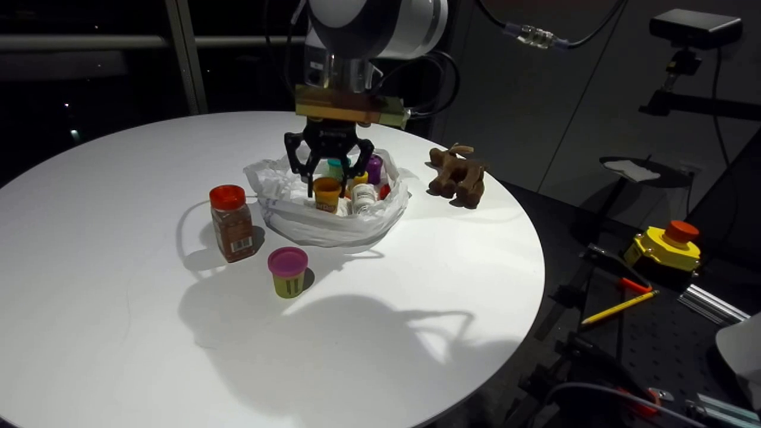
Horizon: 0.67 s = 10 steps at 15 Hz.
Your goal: Remove the things from the plastic bag and put them on the table
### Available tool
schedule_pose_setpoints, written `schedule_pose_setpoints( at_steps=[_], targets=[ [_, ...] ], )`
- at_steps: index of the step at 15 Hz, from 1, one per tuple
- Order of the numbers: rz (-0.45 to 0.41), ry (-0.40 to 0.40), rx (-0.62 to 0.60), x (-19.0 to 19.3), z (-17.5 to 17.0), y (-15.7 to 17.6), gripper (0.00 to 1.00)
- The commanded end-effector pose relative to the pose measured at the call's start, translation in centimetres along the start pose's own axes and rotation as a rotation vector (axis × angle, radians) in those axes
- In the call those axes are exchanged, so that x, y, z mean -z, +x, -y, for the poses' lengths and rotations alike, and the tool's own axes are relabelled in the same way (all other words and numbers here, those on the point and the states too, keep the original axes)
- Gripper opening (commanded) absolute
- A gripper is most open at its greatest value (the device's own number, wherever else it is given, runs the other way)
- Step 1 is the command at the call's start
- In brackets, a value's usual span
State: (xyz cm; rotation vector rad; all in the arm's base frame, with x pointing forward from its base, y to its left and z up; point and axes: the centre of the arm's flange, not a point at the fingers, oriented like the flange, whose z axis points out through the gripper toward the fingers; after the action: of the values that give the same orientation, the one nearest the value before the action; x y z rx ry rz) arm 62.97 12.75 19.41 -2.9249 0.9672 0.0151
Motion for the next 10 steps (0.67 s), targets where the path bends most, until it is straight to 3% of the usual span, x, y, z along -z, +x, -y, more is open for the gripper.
schedule_pose_setpoints(
  at_steps=[1,5,10],
  targets=[
    [-0.092,0.026,-0.013,8.1,-0.9,-1.2,0.23],
    [-0.126,0.063,0.061,13.4,-0.7,-5.1,0.23],
    [0.001,0.009,0.24,9.4,1.3,-13.0,0.23]
  ],
)
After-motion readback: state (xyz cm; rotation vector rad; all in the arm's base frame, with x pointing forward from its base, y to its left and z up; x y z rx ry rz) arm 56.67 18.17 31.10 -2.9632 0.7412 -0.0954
